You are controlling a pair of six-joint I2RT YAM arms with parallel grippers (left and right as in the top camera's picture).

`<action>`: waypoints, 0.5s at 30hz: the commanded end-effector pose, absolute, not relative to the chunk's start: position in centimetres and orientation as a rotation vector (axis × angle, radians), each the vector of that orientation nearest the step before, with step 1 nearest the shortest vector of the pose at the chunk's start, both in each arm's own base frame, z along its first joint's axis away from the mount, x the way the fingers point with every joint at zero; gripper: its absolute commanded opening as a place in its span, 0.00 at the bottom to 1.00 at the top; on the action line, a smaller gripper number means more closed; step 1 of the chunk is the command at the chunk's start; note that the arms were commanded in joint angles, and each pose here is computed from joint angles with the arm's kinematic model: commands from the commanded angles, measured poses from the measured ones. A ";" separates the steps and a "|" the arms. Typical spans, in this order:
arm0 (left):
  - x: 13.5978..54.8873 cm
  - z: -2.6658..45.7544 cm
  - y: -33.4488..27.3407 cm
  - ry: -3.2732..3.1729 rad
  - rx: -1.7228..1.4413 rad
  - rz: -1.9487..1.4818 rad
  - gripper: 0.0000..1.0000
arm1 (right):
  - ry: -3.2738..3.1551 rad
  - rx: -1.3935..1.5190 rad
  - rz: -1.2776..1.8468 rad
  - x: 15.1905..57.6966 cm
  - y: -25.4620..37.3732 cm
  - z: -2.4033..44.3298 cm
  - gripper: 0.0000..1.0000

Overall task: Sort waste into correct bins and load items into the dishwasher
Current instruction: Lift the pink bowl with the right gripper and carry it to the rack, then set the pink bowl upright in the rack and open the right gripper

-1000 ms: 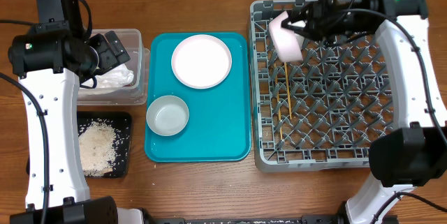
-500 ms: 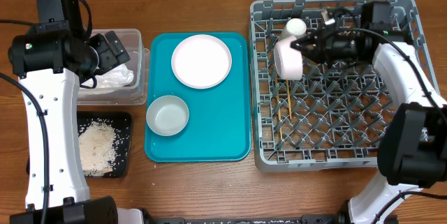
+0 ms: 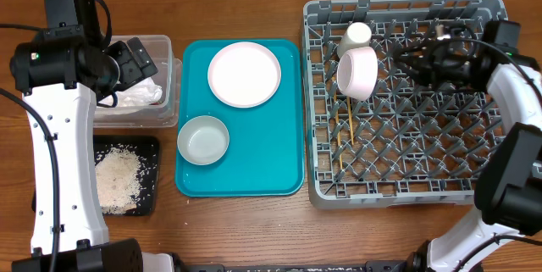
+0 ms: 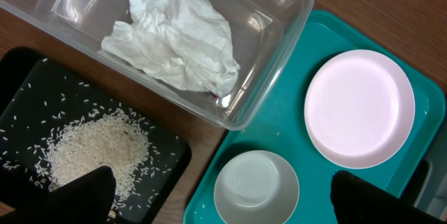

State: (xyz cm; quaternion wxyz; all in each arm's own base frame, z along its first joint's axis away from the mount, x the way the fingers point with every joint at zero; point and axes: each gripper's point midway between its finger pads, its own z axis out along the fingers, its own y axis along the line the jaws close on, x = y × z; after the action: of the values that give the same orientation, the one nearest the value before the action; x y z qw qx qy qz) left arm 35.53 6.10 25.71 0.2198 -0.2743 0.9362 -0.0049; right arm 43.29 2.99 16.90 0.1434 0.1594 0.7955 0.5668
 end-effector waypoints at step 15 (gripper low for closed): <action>35.7 26.2 6.4 2.573 -0.754 -0.007 1.00 | 2.370 0.314 1.189 44.0 3.0 23.4 0.12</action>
State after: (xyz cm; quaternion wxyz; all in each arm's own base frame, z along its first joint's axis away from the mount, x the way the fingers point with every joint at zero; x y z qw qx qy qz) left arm 35.53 6.10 25.71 0.2198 -0.2743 0.9362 -0.0049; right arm 43.91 0.90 17.58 0.1549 0.1938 0.8374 0.4870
